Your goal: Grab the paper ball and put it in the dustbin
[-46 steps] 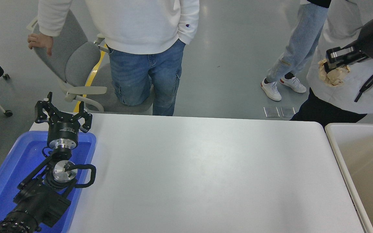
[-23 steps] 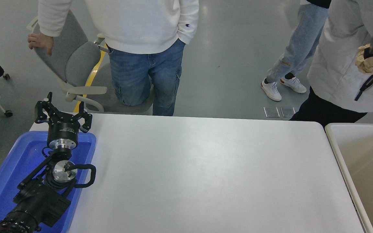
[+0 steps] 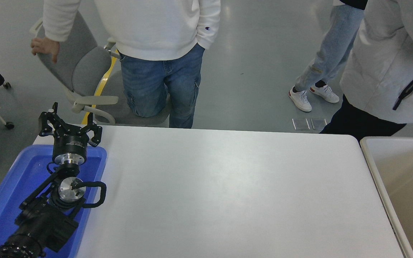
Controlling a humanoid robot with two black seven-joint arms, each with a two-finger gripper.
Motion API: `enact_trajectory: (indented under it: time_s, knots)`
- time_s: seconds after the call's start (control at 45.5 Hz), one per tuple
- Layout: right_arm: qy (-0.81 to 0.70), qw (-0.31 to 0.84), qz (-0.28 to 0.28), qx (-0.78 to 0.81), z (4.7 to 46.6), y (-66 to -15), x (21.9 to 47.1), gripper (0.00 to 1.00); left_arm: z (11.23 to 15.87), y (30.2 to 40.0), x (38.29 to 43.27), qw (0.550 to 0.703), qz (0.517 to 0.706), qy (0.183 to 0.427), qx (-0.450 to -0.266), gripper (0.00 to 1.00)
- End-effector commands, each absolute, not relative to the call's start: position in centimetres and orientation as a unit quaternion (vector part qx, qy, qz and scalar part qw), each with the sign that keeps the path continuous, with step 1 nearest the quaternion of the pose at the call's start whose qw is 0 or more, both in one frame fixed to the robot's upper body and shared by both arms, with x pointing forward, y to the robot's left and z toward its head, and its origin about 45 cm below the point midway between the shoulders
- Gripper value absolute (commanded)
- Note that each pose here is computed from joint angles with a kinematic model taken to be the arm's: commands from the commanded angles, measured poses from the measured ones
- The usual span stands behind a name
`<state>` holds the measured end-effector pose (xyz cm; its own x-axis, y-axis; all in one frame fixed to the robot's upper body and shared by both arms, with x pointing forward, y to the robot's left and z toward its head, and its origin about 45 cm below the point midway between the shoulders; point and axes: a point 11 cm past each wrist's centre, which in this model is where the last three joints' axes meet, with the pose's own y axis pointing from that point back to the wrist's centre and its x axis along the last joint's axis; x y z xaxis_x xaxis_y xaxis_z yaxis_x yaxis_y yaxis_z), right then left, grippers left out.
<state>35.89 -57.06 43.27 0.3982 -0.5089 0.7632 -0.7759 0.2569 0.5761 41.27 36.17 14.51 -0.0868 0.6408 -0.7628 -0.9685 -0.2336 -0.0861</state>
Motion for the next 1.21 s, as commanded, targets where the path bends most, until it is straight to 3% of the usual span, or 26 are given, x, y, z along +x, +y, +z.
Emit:
enact_trajectory:
  time_s: [0.0,0.22,0.418,0.769,1.055,1.187]
  knots:
    - [-0.667,0.493,0.023,0.558,41.4,-63.2,32.1,0.00,14.51,36.19,41.26,0.574,0.701,0.230,-0.356,0.99]
    - [-0.721,0.468,-0.029,0.511,38.0,-66.0,30.0,0.00,14.51,36.19,41.26,0.574,0.701,0.230,-0.356,0.99]
    - [-0.756,0.439,-0.064,0.481,35.4,-66.2,30.1,0.00,14.51,36.19,41.26,0.574,0.701,0.230,-0.356,0.99]
    - [-0.782,0.427,-0.092,0.445,30.2,-64.6,32.6,0.00,14.51,36.19,41.26,0.574,0.701,0.230,-0.356,0.99]
    - [-0.796,0.414,-0.112,0.428,21.9,-61.5,35.1,0.00,14.51,36.19,41.26,0.574,0.701,0.230,-0.356,0.99]
    - [-0.800,0.408,-0.136,0.418,18.0,-60.2,35.0,0.00,14.51,36.19,41.26,0.574,0.701,0.230,-0.356,0.99]
